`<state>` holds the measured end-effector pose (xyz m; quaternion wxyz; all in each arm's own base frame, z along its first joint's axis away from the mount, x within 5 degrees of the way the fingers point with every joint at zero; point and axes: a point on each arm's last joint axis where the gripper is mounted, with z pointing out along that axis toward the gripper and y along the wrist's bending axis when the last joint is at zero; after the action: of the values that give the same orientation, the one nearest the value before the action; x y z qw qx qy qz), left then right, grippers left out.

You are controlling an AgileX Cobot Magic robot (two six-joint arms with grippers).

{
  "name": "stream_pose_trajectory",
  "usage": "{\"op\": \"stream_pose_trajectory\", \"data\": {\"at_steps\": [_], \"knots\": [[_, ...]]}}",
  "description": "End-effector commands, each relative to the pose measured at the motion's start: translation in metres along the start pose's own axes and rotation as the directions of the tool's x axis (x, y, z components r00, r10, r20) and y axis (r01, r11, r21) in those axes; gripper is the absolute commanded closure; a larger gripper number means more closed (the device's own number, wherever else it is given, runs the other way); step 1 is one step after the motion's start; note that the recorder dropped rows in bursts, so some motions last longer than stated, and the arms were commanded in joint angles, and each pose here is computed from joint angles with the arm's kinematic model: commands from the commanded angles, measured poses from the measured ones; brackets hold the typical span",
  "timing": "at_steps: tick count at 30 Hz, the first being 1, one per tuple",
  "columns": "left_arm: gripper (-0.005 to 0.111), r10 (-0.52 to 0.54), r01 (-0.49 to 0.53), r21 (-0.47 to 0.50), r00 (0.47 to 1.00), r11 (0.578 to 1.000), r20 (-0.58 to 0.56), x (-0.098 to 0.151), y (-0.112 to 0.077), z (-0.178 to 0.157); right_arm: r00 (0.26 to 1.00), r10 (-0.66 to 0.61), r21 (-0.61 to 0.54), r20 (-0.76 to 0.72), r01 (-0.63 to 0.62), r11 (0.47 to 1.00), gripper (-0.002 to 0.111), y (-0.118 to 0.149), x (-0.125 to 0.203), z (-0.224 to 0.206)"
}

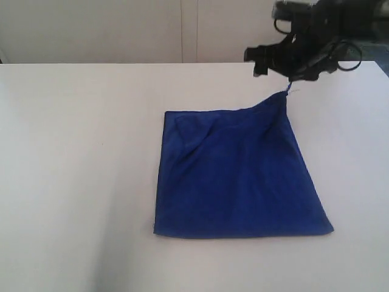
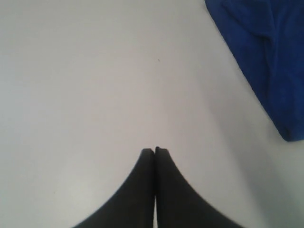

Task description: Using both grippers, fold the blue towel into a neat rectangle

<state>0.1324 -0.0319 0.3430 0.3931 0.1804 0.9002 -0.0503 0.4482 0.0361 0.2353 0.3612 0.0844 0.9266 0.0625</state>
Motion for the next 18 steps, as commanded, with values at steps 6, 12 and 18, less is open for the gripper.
{"op": "stream_pose_trajectory", "data": {"at_steps": [6, 12, 18], "knots": [[0.107, -0.008, 0.008, 0.007, 1.0, 1.0, 0.009, -0.001, -0.001, -0.003, 0.98, 0.019, -0.047, 0.2, -0.01, 0.999, 0.038, 0.004, -0.034, -0.062], [0.107, -0.008, 0.008, 0.007, 1.0, 1.0, 0.009, -0.001, -0.001, -0.003, 0.988, -0.031, -0.007, 0.154, 0.033, 0.999, 0.038, 0.0, -0.027, -0.05], [0.107, -0.008, 0.008, 0.007, 1.0, 1.0, 0.009, -0.001, -0.001, -0.003, 0.985, -0.157, 0.138, -0.077, 0.166, 0.976, 0.043, -0.015, -0.004, -0.03]]}}
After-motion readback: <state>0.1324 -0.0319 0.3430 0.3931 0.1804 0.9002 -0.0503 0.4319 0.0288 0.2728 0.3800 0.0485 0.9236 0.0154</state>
